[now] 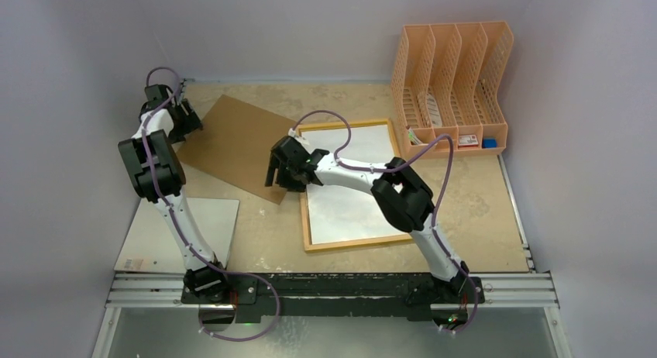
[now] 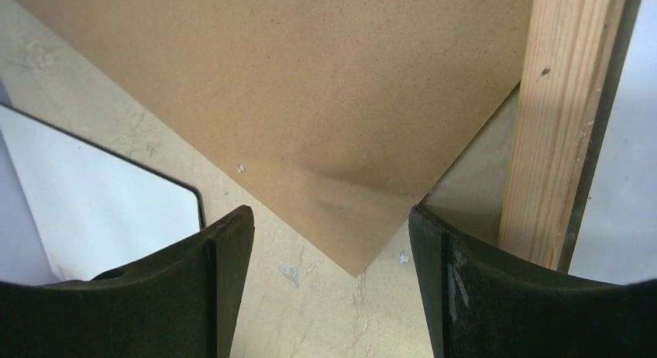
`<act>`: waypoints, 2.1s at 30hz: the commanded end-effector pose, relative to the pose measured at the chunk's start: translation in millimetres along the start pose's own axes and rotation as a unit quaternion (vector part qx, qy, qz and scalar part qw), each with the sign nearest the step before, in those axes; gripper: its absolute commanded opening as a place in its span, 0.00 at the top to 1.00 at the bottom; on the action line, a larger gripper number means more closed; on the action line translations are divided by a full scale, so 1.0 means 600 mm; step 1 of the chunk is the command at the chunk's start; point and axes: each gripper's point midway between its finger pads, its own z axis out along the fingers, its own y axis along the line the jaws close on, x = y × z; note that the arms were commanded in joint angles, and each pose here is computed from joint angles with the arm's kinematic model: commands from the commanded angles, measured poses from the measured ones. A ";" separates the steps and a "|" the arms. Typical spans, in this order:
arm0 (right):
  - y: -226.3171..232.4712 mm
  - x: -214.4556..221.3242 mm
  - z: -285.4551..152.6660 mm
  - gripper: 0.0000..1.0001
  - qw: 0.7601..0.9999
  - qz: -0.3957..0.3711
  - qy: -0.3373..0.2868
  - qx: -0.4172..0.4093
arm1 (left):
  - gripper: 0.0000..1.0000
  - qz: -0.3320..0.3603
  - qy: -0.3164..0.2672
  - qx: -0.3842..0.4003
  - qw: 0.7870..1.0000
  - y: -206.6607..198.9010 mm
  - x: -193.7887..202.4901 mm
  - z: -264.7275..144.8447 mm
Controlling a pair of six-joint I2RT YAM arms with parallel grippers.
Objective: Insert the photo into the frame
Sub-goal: Adjust the photo frame item at the center of the board, then adjust the photo frame at the center of the board.
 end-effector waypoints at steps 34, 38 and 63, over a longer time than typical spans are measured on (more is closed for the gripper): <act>0.093 -0.026 0.042 0.27 0.966 -0.125 0.012 -0.224 | 0.37 -0.142 0.076 -0.126 0.979 0.073 0.161 -0.072; 0.058 -0.072 0.048 0.27 0.982 -0.130 -0.035 -0.135 | 0.31 -0.135 0.060 -0.146 0.978 0.080 0.147 -0.088; -0.041 -0.180 -0.045 0.36 0.941 -0.303 -0.138 0.064 | 0.22 -0.084 -0.014 -0.021 0.996 -0.054 0.071 -0.149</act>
